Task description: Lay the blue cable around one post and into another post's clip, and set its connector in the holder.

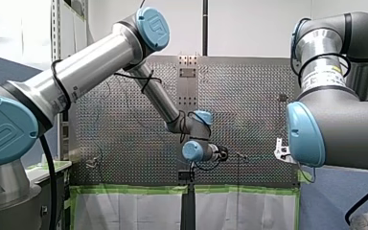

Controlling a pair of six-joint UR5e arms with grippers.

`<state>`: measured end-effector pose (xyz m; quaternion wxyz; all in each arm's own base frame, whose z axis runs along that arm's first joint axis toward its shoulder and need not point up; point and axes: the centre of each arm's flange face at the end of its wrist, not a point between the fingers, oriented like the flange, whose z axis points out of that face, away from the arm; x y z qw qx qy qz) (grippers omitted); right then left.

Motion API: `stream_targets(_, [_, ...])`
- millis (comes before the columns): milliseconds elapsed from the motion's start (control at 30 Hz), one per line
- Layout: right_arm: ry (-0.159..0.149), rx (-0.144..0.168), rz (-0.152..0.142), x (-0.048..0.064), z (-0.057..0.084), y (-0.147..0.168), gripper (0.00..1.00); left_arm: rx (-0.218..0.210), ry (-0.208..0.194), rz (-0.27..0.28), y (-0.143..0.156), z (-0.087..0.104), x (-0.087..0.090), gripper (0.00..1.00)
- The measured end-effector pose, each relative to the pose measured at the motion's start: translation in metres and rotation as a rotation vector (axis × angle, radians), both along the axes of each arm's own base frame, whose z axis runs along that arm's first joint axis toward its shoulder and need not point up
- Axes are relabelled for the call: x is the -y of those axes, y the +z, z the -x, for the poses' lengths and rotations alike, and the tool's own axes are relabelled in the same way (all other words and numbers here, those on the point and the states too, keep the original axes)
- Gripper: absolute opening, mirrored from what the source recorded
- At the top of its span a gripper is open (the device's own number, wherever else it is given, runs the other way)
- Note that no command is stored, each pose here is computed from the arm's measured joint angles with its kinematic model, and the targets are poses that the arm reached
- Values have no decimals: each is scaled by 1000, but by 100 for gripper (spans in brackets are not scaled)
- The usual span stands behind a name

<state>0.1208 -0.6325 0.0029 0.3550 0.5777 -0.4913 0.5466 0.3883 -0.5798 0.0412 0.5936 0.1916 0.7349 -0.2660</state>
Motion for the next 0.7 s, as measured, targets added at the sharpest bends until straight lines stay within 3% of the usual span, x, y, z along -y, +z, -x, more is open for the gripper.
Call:
stream_targets(233, [-1,2,1,0,0,0,0,-13,7,60,6,3,22,100])
stream_targets(700, [2,3,1,0,0,-1,0,-146,31,61,-36,-20,28,100])
